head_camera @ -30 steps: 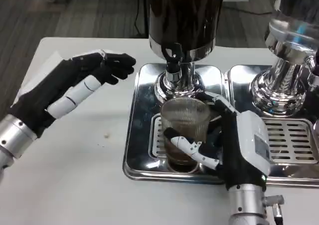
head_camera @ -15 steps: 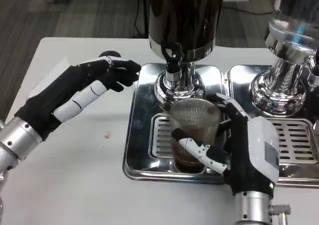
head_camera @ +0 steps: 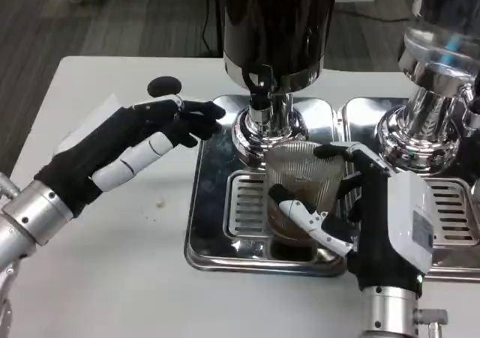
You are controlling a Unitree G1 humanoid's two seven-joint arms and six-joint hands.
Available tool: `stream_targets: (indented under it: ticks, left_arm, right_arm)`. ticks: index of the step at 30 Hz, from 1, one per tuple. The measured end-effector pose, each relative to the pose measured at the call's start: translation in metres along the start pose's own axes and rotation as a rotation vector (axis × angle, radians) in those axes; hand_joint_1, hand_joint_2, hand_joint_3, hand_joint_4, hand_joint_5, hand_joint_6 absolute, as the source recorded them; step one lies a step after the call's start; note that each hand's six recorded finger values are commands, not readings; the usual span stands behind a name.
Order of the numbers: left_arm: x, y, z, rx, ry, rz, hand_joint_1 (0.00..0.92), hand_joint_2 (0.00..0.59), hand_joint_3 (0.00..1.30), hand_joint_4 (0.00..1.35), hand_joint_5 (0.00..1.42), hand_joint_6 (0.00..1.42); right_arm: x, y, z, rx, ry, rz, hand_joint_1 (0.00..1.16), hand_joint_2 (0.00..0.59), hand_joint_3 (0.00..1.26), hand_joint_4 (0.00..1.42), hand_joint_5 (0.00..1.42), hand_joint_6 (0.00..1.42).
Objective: Grasp the cup under the faucet to collect the drink, then remove the cup.
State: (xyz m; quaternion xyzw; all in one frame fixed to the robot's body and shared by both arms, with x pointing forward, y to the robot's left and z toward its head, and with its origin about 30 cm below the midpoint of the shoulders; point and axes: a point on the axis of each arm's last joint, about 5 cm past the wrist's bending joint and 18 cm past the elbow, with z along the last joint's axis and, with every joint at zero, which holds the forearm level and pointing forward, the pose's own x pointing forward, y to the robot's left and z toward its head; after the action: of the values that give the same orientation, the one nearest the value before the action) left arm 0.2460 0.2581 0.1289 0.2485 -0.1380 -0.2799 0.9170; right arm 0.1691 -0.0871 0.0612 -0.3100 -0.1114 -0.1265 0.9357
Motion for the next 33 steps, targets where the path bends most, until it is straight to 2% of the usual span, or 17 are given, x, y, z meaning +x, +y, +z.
stream_targets:
  ticks: [5,10,15,27,33]
  left_arm:
    - [0.0,0.0,-0.0004,0.0,0.0,0.0,0.0,0.163,0.36,0.36,0.36,0.42]
    - [0.0,-0.001,-0.0006,0.009,-0.011,-0.008,0.0,0.163,0.36,0.36,0.36,0.42]
    - [0.001,-0.005,-0.0014,0.009,-0.016,-0.053,0.0,0.163,0.35,0.36,0.36,0.42]
    - [0.002,-0.01,-0.0009,0.026,-0.043,-0.099,0.0,0.169,0.35,0.36,0.36,0.43]
    - [-0.001,-0.014,-0.003,0.017,-0.032,-0.131,0.0,0.169,0.35,0.36,0.36,0.44]
  right_arm:
    - [-0.002,-0.0001,-0.0005,0.003,0.0,-0.003,0.73,0.22,0.57,0.6,0.83,1.14]
    - [-0.002,-0.0003,0.0005,0.011,-0.019,-0.03,0.73,0.225,0.58,0.61,0.84,1.14]
    - [-0.003,-0.0017,0.0024,0.019,-0.041,-0.045,0.74,0.22,0.58,0.62,0.85,1.15]
    - [-0.01,-0.013,0.0092,0.032,-0.088,-0.094,0.74,0.217,0.59,0.63,0.86,1.17]
    - [-0.014,-0.0154,0.0079,0.026,-0.085,-0.093,0.74,0.218,0.59,0.63,0.86,1.17]
